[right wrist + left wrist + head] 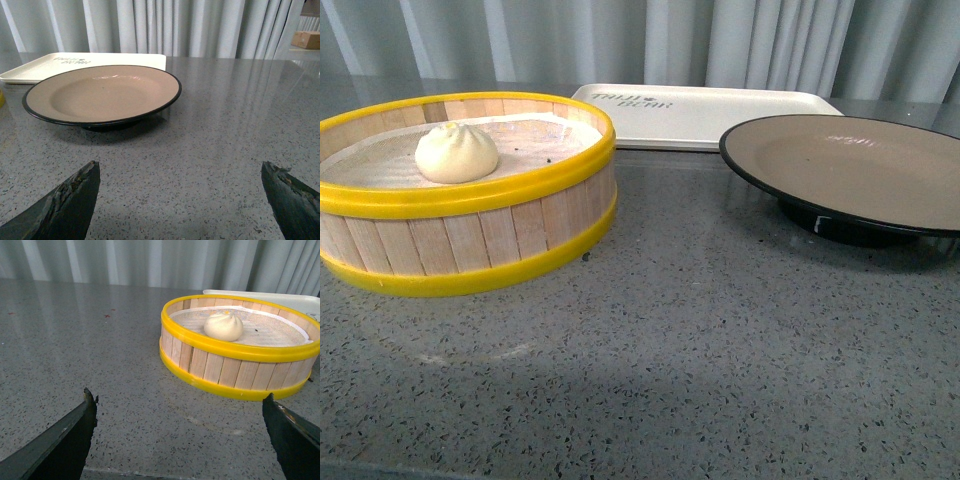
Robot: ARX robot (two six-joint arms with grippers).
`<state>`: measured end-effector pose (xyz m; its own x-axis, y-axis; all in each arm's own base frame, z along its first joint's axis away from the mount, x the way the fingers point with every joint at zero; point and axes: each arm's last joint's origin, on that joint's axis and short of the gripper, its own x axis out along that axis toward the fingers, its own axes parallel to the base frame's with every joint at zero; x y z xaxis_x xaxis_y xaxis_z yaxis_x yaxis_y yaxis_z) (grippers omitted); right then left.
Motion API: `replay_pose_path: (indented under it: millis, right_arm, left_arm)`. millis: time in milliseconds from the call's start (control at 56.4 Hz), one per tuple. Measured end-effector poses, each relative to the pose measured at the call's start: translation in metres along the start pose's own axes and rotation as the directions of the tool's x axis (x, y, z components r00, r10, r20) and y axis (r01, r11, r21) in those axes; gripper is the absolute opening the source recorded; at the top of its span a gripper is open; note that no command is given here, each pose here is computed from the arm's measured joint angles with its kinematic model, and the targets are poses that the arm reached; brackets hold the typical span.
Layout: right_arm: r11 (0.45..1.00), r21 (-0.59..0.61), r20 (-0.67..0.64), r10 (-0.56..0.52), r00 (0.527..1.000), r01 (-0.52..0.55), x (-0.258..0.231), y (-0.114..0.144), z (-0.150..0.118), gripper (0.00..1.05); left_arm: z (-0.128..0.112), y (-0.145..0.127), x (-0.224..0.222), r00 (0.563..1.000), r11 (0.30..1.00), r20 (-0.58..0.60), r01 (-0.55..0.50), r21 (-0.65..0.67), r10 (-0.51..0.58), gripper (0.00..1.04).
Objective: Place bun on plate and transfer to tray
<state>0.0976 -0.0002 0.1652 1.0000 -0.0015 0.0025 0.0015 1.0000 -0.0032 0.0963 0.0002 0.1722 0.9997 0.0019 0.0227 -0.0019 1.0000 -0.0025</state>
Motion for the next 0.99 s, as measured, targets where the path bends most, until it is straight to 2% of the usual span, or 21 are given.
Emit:
replay_pose_path:
  millis: [568, 586, 621, 657, 692, 710, 799, 994]
  right_arm:
    - [1.000, 0.000, 0.000, 0.000, 1.000, 0.000, 0.000, 0.000, 0.000, 0.96]
    - [1.000, 0.000, 0.000, 0.000, 1.000, 0.000, 0.000, 0.000, 0.000, 0.96]
    - [1.000, 0.000, 0.000, -0.001, 1.000, 0.001, 0.000, 0.000, 0.000, 0.96]
    - [1.000, 0.000, 0.000, 0.000, 1.000, 0.000, 0.000, 0.000, 0.000, 0.96]
    - [1.000, 0.000, 0.000, 0.003, 1.000, -0.003, 0.000, 0.000, 0.000, 0.96]
    - [1.000, 0.000, 0.000, 0.003, 1.000, -0.003, 0.000, 0.000, 0.000, 0.96]
    - [1.000, 0.000, 0.000, 0.000, 1.000, 0.000, 0.000, 0.000, 0.000, 0.96]
    - [1.000, 0.000, 0.000, 0.001, 1.000, -0.001, 0.000, 0.000, 0.000, 0.96]
  left_arm:
    - [0.000, 0.000, 0.000, 1.000, 1.000, 0.000, 0.000, 0.000, 0.000, 0.98]
    - [-0.001, 0.000, 0.000, 1.000, 1.000, -0.023, 0.013, 0.005, -0.013, 0.98]
    - [-0.002, 0.001, 0.001, 0.984, 0.998, -0.168, 0.063, 0.028, -0.058, 0.98]
    - [-0.001, 0.002, 0.002, 0.935, 0.990, -0.333, 0.136, 0.030, -0.118, 0.98]
    - [0.002, 0.004, 0.004, 0.870, 0.987, -0.471, 0.163, 0.001, -0.143, 0.98]
    - [0.002, 0.006, 0.005, 0.854, 0.987, -0.501, 0.160, -0.004, -0.140, 0.98]
    - [0.009, 0.010, 0.009, 0.847, 0.986, -0.510, 0.167, -0.011, -0.149, 0.98]
    - [0.042, 0.016, 0.026, 0.901, 0.988, -0.414, 0.152, 0.031, -0.126, 0.98]
